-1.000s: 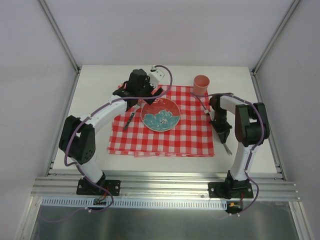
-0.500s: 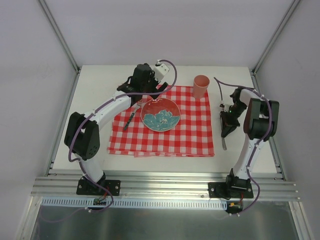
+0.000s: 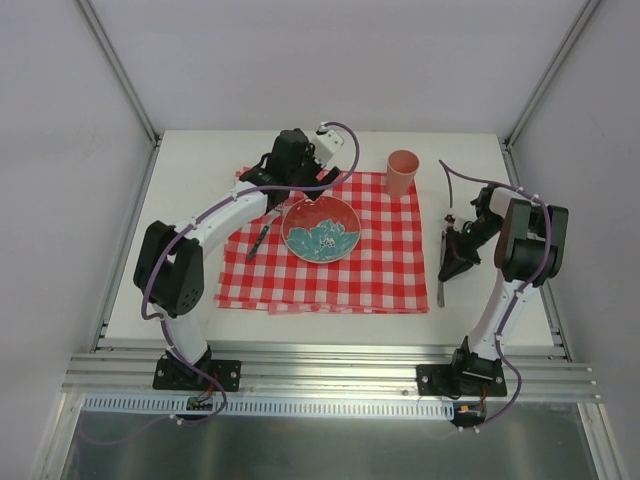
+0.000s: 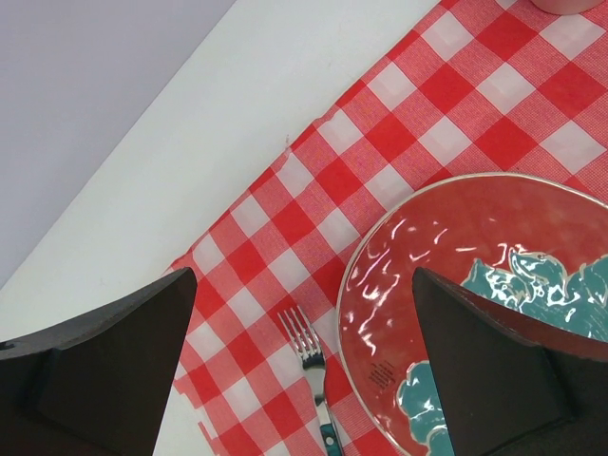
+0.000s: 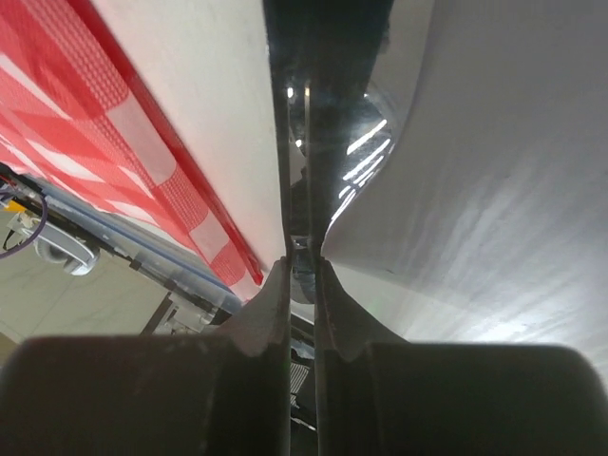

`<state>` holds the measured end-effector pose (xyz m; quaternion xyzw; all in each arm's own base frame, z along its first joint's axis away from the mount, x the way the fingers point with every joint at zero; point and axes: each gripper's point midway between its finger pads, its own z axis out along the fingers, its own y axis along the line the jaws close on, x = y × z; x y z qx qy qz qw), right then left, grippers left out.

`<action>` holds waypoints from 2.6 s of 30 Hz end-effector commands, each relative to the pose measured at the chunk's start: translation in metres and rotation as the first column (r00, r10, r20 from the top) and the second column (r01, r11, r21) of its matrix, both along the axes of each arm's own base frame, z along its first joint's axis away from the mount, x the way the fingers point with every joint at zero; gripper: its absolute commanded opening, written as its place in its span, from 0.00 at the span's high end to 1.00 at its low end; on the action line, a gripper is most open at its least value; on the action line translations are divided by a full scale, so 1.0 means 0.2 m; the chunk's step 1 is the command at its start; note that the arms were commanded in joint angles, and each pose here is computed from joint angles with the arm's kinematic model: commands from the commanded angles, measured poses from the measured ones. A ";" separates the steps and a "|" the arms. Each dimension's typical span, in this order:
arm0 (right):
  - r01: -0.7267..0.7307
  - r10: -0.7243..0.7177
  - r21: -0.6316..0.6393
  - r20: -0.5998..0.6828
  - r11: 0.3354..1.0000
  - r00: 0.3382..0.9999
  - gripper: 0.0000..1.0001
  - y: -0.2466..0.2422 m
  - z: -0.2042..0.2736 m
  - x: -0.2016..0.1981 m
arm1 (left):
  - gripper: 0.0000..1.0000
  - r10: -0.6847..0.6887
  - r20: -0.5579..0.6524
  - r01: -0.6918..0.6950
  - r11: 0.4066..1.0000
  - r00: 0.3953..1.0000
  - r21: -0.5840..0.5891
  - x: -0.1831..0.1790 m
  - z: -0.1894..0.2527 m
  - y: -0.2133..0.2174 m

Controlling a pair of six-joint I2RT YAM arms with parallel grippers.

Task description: Set the dinner table for one person

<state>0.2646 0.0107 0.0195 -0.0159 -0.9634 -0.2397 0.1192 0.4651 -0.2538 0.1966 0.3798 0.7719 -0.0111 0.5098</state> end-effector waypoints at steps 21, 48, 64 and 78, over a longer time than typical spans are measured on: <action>-0.042 0.009 0.180 0.180 0.983 0.984 0.99 0.19 0.30 0.06 | 0.01 -0.001 0.034 0.001 1.000 0.999 -0.011 -0.02 0.06 -0.01; -0.311 0.289 0.067 0.228 0.948 0.930 0.85 0.49 0.28 0.10 | 0.01 0.022 0.056 -0.022 1.000 0.998 -0.004 -0.04 0.11 0.03; -0.219 0.340 -0.263 0.785 0.940 0.518 0.26 0.47 0.86 0.40 | 0.01 0.314 -0.113 -0.333 0.913 0.943 -0.236 -0.09 0.28 0.46; 0.169 0.092 -0.205 0.854 0.964 0.511 0.03 0.59 0.63 0.76 | 0.01 0.414 -0.504 -0.530 0.842 0.758 -0.105 -0.65 -0.44 0.67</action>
